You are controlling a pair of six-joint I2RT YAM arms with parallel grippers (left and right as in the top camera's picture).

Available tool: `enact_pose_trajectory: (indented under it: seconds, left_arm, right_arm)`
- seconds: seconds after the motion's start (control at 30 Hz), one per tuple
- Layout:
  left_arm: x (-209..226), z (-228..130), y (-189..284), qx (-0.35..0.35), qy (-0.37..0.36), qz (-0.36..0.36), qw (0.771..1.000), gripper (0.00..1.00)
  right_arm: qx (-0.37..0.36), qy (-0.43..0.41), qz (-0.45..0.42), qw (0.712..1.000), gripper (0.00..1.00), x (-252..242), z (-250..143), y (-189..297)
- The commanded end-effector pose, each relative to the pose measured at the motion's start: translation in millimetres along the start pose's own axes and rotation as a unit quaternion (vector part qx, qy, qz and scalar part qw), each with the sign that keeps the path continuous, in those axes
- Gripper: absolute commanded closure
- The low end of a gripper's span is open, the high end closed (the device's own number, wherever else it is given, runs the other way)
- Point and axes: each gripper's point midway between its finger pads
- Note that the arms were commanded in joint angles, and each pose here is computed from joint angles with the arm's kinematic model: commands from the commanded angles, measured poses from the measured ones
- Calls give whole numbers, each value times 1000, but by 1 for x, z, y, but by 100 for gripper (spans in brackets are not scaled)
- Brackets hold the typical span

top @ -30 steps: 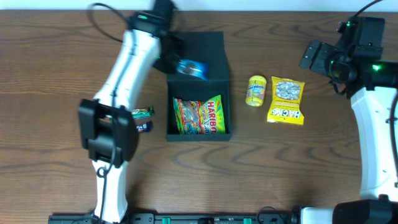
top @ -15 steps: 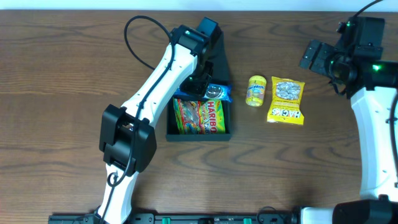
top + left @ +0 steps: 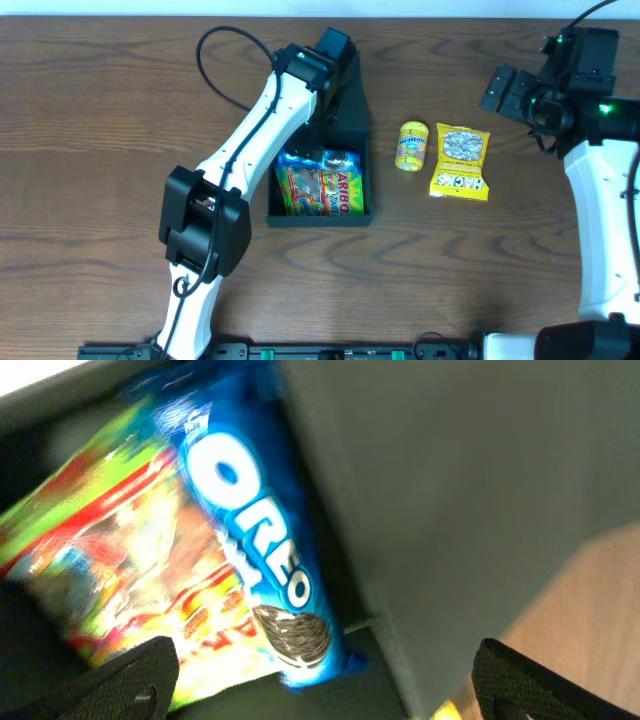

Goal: Pack container
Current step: 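Carry the Oreo pack right and drop it into the box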

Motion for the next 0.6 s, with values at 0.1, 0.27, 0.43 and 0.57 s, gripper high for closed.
enact_pose_trajectory:
  seconds: [0.1,0.27,0.43,0.57]
  left_arm:
    - [-9,15,16,-4,-160,-28,987,5]
    - [-11,34,42,-24,-213,-51,975,5]
    - [-3,79,85,-112,-313,-46,942,5]
    - [6,112,119,-178,-380,-30,907,5]
  right_arm:
    - [11,-8,2,1000,1,-2,-4,2]
    - [35,23,23,999,1,4,-16,-1]
    - [62,24,13,998,1,-4,-35,-14]
    - [91,23,0,996,1,-15,-61,-40]
Point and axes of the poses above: each gripper's point midway between its finger pads, its own y axis back along the fingers, its own x axis along the line the jaws close on, z = x × y, and after that the axes turned 7 degrees about -y, right-handed
